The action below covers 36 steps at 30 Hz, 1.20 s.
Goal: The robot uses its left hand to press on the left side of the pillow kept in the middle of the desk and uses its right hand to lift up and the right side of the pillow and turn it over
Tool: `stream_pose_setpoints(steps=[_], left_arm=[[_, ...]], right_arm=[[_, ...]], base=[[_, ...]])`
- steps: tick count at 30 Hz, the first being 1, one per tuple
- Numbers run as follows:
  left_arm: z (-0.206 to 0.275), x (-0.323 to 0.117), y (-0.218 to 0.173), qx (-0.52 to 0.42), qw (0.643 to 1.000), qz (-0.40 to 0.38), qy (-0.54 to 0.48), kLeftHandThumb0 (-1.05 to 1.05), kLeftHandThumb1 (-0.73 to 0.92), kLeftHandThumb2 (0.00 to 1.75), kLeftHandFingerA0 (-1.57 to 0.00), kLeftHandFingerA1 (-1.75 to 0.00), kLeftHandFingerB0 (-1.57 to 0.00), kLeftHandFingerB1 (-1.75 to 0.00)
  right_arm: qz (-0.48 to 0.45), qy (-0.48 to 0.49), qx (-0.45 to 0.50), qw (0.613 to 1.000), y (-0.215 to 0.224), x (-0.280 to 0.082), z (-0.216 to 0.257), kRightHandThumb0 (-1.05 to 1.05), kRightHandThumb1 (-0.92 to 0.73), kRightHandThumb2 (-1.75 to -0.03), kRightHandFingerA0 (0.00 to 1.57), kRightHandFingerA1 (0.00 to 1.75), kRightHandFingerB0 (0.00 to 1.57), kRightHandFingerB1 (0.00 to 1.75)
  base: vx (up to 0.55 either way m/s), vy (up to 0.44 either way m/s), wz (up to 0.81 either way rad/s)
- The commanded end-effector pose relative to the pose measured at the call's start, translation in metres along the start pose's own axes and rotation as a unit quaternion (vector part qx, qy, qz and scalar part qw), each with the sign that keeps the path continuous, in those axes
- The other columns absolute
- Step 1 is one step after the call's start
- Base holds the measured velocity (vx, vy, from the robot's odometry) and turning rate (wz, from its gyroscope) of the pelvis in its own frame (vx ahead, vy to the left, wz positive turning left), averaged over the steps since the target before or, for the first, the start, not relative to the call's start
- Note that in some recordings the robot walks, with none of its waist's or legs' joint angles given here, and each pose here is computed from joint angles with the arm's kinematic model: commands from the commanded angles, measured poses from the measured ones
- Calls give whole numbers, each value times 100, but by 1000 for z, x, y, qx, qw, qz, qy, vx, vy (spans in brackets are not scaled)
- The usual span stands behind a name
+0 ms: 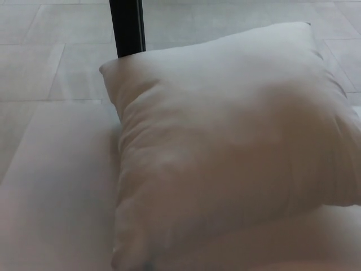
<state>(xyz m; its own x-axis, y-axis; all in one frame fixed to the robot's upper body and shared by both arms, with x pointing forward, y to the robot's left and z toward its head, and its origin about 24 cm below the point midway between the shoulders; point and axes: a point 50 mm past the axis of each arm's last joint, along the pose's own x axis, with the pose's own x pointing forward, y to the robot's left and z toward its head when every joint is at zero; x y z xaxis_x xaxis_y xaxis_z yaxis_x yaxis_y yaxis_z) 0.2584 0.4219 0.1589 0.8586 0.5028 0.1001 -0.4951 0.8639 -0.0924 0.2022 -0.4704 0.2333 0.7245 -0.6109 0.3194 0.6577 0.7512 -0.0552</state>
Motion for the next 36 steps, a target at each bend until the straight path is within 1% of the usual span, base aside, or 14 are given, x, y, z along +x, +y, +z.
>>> stream_pose_setpoints(steps=[1, 14, 15, 18, 20, 23, 24, 25, 27, 28, 30, 33, 35, 36], left_arm=[[64, -29, -115, -48, 981, -187, 28, -102, 92, 84, -7, -48, 0, -22], [-12, -58, -161, 26, 944, -281, 173, -94, 84, 125, -8, -51, 0, -11], [-15, -60, -164, 40, 940, -285, 182, -92, 80, 123, -20, -56, 0, -14], [-22, -64, -174, 76, 932, -295, 197, -94, 81, 124, -10, -53, 0, -13], [-32, -70, -189, 88, 921, -317, 210, -98, 92, 75, -11, -48, -3, -23], [-39, -75, -199, 99, 912, -327, 225, -95, 76, 120, -6, -52, -11, -18], [-40, -76, -199, 98, 912, -325, 230, -94, 75, 118, -3, -51, -12, -17], [-45, -80, -206, 99, 910, -318, 246, -93, 75, 114, -38, -77, -4, -22], [-47, -82, -209, 98, 910, -314, 253, -90, 74, 113, -31, -71, -3, -24], [-50, -84, -213, 95, 908, -314, 262, -89, 92, 72, -20, -64, -2, -21], [-58, -87, -218, 104, 902, -310, 281, -89, 76, 116, -25, -63, 0, -22], [-65, -89, -222, 126, 895, -310, 295, -89, 92, 71, -22, -53, -2, -19], [-69, -93, -227, 126, 891, -309, 308, -91, 76, 117, -20, -60, 0, -16], [-72, -95, -230, 131, 889, -313, 308, -95, 78, 119, -6, -54, 0, -13]], right_arm=[[237, 40, 82, 967, 125, 3, 33, -103, -72, -117, 15, 49, 7, 21], [312, 149, -23, 938, 174, -16, -14, -103, -74, -120, 17, 49, 7, 27], [310, 154, -26, 938, 176, -16, -18, -105, -92, -80, 26, 43, 8, 24], [304, 171, -28, 937, 181, -17, -25, -105, -92, -79, 25, 41, 7, 24], [320, 180, -36, 929, 188, -21, -35, -105, -76, -124, 20, 51, 7, 17], [328, 194, -35, 924, 194, -25, -41, -104, -72, -119, 19, 51, 7, 23], [331, 195, -37, 923, 196, -27, -43, -105, -92, -77, 24, 42, 8, 24], [339, 200, -46, 918, 201, -30, -46, -100, -74, -119, 18, 50, 9, 25], [343, 204, -49, 915, 204, -32, -48, -100, -74, -120, 17, 49, 9, 25], [345, 210, -51, 913, 207, -35, -51, -100, -76, -119, 22, 51, 7, 28], [353, 218, -55, 908, 212, -39, -56, -98, -75, -118, 18, 50, 5, 27], [361, 226, -55, 903, 220, -42, -61, -105, -92, -77, 27, 42, 7, 23], [362, 235, -57, 901, 227, -45, -65, -105, -92, -73, 30, 42, 10, 23], [363, 242, -56, 898, 231, -47, -68, -105, -76, -120, 27, 53, 7, 28]], base=[[0, 0, 0], [0, 0, 0], [0, 0, 0], [0, 0, 0], [0, 0, 0], [0, 0, 0], [0, 0, 0], [0, 0, 0], [0, 0, 0], [0, 0, 0], [0, 0, 0], [0, 0, 0], [0, 0, 0], [0, 0, 0]])
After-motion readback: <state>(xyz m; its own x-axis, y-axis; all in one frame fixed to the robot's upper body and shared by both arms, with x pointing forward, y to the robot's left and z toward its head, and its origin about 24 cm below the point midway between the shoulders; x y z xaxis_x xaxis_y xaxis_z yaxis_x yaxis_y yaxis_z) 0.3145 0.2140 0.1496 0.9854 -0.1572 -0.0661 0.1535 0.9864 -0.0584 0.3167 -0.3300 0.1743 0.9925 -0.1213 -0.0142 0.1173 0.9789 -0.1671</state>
